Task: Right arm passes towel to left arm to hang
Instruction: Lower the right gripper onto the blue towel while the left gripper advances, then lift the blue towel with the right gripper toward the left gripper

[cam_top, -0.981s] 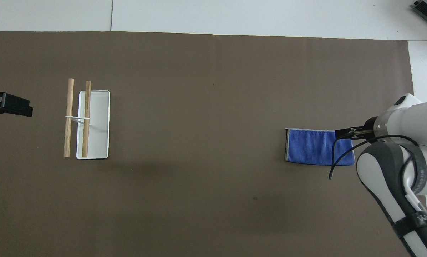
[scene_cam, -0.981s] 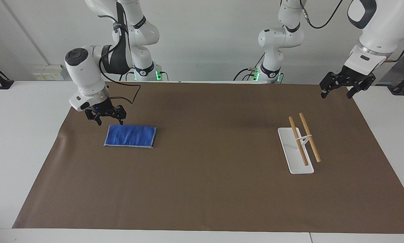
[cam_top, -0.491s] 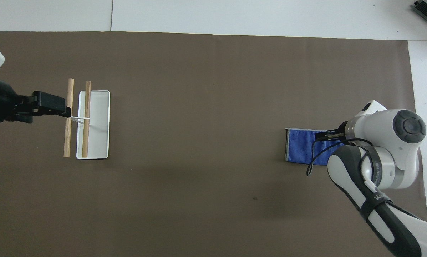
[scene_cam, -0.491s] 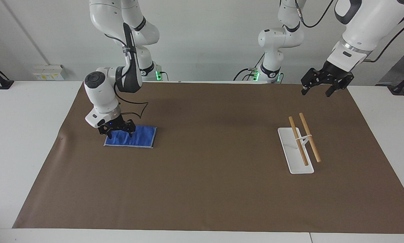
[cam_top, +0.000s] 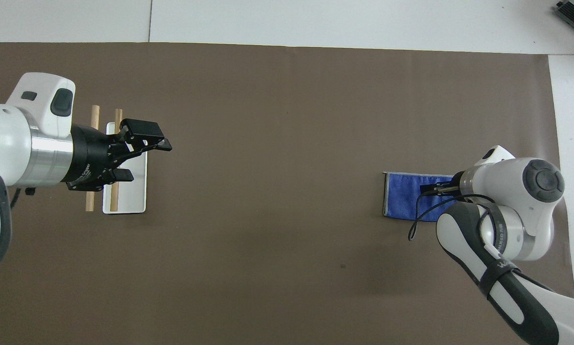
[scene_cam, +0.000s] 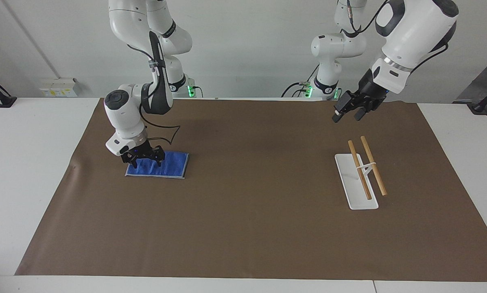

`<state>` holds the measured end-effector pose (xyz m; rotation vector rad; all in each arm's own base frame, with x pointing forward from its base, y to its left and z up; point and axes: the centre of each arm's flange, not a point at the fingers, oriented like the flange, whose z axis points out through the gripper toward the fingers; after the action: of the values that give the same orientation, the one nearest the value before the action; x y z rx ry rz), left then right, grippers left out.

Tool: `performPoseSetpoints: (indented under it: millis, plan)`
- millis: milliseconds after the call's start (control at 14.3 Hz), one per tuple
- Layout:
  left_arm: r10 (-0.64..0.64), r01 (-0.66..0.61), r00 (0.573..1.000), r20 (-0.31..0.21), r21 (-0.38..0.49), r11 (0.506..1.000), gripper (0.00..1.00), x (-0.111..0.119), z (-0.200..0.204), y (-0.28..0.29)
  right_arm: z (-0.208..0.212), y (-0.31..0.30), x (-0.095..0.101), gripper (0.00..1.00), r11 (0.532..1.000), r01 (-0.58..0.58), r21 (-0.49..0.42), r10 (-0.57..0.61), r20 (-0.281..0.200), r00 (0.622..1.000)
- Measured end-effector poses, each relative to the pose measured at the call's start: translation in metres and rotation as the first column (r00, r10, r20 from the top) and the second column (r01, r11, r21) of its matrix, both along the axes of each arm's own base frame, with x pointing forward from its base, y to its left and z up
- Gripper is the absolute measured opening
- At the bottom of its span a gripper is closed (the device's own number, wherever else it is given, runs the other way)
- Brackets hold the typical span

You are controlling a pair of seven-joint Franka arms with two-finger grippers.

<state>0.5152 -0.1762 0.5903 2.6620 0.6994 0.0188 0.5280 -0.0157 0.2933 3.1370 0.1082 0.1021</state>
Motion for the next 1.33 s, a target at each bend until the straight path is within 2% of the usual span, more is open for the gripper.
performPoseSetpoints:
  millis: [210,421,491,561,631,771,841,981,1051,1192,1262,1332]
  plan:
    - [0.129,-0.128,0.991,0.024,-0.044,0.991,1.0,-0.017,-0.018,-0.044,-0.003,-0.006,-0.002,1.0,1.0,0.013,0.0,-0.013,-0.006,1.0]
    - [0.283,-0.277,0.958,0.042,-0.104,0.955,1.0,-0.023,-0.036,-0.068,-0.004,-0.008,-0.003,0.9,1.0,0.016,0.001,-0.016,-0.01,1.0]
    - [0.316,-0.309,0.948,0.041,-0.123,0.943,1.0,-0.022,-0.04,-0.067,-0.005,-0.008,-0.004,0.9,1.0,0.016,0.001,-0.016,-0.012,1.0]
    - [0.34,-0.332,0.94,0.038,-0.142,0.933,1.0,-0.021,-0.043,-0.065,-0.005,-0.008,-0.004,0.85,1.0,0.017,0.001,-0.017,-0.013,1.0]
    - [0.356,-0.346,0.934,0.038,-0.157,0.925,1.0,-0.02,-0.045,-0.063,-0.006,-0.008,-0.005,0.75,1.0,0.019,0.001,-0.019,-0.015,1.0]
    - [0.377,-0.364,0.925,0.042,-0.181,0.914,1.0,-0.019,-0.048,-0.066,-0.009,-0.008,-0.007,0.74,1.0,0.021,0.002,-0.021,-0.021,1.0]
    - [0.399,-0.384,0.916,0.04,-0.205,0.9,1.0,-0.019,-0.049,-0.071,-0.009,-0.008,-0.007,0.7,1.0,0.021,0.002,-0.021,-0.021,1.0]
    - [0.484,-0.46,0.875,0.027,-0.266,0.847,1.0,-0.018,-0.052,-0.084,-0.006,-0.008,-0.006,0.49,1.0,0.023,0.003,-0.023,-0.013,1.0]
    - [0.517,-0.491,0.856,0.016,-0.291,0.821,1.0,-0.017,-0.054,-0.091,-0.004,-0.008,-0.006,0.36,0.999,0.033,0.004,-0.033,-0.011,0.999]
    - [0.539,-0.514,0.842,-0.004,-0.311,0.8,1.0,-0.017,-0.063,-0.104,-0.003,-0.001,-0.004,0.13,0.998,0.07,0.007,-0.07,-0.009,0.998]
    - [0.543,-0.518,0.84,-0.011,-0.314,0.796,1.0,-0.016,-0.068,-0.107,0.001,0.008,-0.001,0.05,0.997,0.081,0.009,-0.081,-0.016,0.997]
    - [0.546,-0.521,0.838,-0.014,-0.317,0.792,1.0,-0.014,-0.071,-0.108,0.009,0.017,0.004,0.04,0.996,0.09,0.01,-0.09,-0.026,0.996]
